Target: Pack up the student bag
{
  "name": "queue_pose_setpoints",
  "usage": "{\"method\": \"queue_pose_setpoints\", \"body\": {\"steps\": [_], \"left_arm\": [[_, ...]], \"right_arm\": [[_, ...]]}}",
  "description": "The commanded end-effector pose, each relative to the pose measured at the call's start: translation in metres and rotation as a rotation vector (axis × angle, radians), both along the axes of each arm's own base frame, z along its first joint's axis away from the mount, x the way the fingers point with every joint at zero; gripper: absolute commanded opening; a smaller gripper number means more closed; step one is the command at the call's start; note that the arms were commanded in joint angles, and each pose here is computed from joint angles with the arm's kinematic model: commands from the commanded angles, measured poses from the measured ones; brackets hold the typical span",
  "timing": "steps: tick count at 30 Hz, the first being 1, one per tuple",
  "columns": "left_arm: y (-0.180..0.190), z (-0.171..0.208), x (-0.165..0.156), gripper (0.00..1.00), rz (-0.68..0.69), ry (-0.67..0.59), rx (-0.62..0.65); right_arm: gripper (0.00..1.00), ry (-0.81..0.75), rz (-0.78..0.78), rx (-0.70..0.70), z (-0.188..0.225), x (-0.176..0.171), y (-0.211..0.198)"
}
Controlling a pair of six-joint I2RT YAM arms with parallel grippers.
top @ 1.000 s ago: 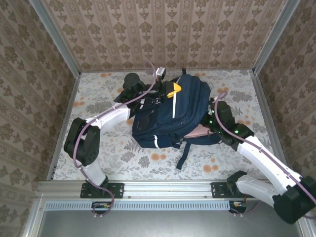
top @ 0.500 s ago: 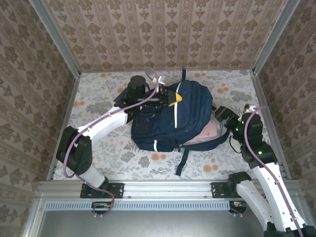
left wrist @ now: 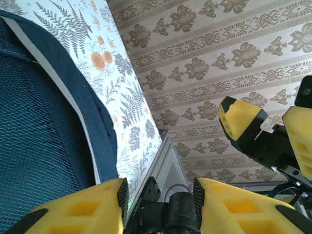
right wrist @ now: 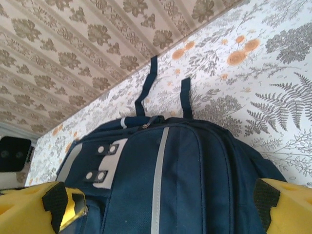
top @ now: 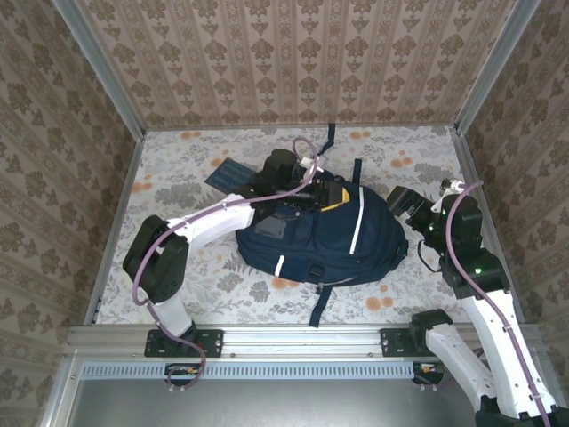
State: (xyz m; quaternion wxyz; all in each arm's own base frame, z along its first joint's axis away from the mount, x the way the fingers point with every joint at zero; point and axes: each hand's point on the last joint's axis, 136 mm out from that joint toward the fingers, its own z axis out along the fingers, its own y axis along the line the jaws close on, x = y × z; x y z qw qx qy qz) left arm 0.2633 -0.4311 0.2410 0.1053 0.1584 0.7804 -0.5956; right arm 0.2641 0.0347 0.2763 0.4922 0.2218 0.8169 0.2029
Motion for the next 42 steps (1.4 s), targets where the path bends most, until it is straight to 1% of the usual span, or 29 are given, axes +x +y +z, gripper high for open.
{"method": "queue_pose_setpoints", "body": {"steps": [1, 4, 6, 9, 12, 14, 16, 17, 19, 20, 22, 24, 26, 28, 31, 34, 36, 38, 40, 42], "left_arm": [[0.011, 0.026, 0.012, 0.45, 0.038, -0.110, -0.003], [0.040, 0.033, 0.023, 0.48, 0.117, -0.177, 0.065], [0.070, 0.035, 0.040, 0.50, 0.216, -0.197, 0.121], [0.136, 0.023, 0.072, 0.54, 0.420, -0.146, 0.229], [0.204, 0.006, 0.105, 0.61, 0.600, -0.059, 0.321], [0.250, -0.016, 0.118, 0.64, 0.749, 0.027, 0.449], [0.283, -0.036, 0.126, 0.64, 0.856, 0.101, 0.512], [0.297, -0.047, 0.128, 0.65, 0.902, 0.141, 0.527], [0.317, -0.063, 0.131, 0.66, 0.979, 0.201, 0.510], [0.326, -0.072, 0.132, 0.67, 1.018, 0.221, 0.508], [0.337, -0.083, 0.137, 0.67, 1.054, 0.227, 0.508], [0.325, -0.098, 0.139, 0.67, 1.018, 0.246, 0.499], [0.302, -0.114, 0.141, 0.67, 0.955, 0.276, 0.485], [0.277, -0.128, 0.141, 0.66, 0.896, 0.293, 0.469], [0.234, -0.140, 0.138, 0.66, 0.809, 0.332, 0.396], [0.178, -0.147, 0.127, 0.65, 0.688, 0.379, 0.353], [0.138, -0.144, 0.117, 0.65, 0.611, 0.380, 0.323], [0.111, -0.135, 0.111, 0.64, 0.553, 0.373, 0.276], [0.106, -0.128, 0.108, 0.64, 0.540, 0.351, 0.297], [0.126, -0.121, 0.109, 0.64, 0.586, 0.306, 0.336]], "right_arm": [[1.00, 0.042, 0.076, -0.002, -0.006, -0.005, 0.011], [1.00, 0.061, 0.133, 0.012, -0.010, -0.003, 0.022], [0.99, 0.070, 0.186, 0.020, -0.011, 0.000, 0.034], [0.99, 0.100, 0.264, 0.000, -0.016, 0.007, 0.055], [0.98, 0.129, 0.351, -0.086, -0.019, 0.024, 0.083], [1.00, 0.138, 0.415, -0.144, -0.020, 0.045, 0.108], [1.00, 0.169, 0.485, -0.149, -0.023, 0.071, 0.138], [1.00, 0.195, 0.517, -0.153, -0.026, 0.086, 0.154], [1.00, 0.217, 0.599, -0.174, -0.031, 0.113, 0.192], [1.00, 0.214, 0.637, -0.181, -0.031, 0.127, 0.212], [1.00, 0.213, 0.674, -0.167, -0.029, 0.153, 0.246], [1.00, 0.257, 0.657, -0.158, -0.036, 0.174, 0.263], [1.00, 0.253, 0.613, -0.136, -0.035, 0.193, 0.269], [1.00, 0.235, 0.590, -0.109, -0.032, 0.203, 0.272], [1.00, 0.236, 0.596, -0.091, -0.027, 0.207, 0.278], [1.00, 0.251, 0.594, -0.106, -0.029, 0.209, 0.277], [1.00, 0.247, 0.592, -0.104, -0.029, 0.210, 0.277], [1.00, 0.245, 0.594, -0.095, -0.028, 0.212, 0.280], [1.00, 0.253, 0.604, -0.089, -0.031, 0.216, 0.285], [1.00, 0.268, 0.620, -0.091, -0.036, 0.220, 0.293]]}}
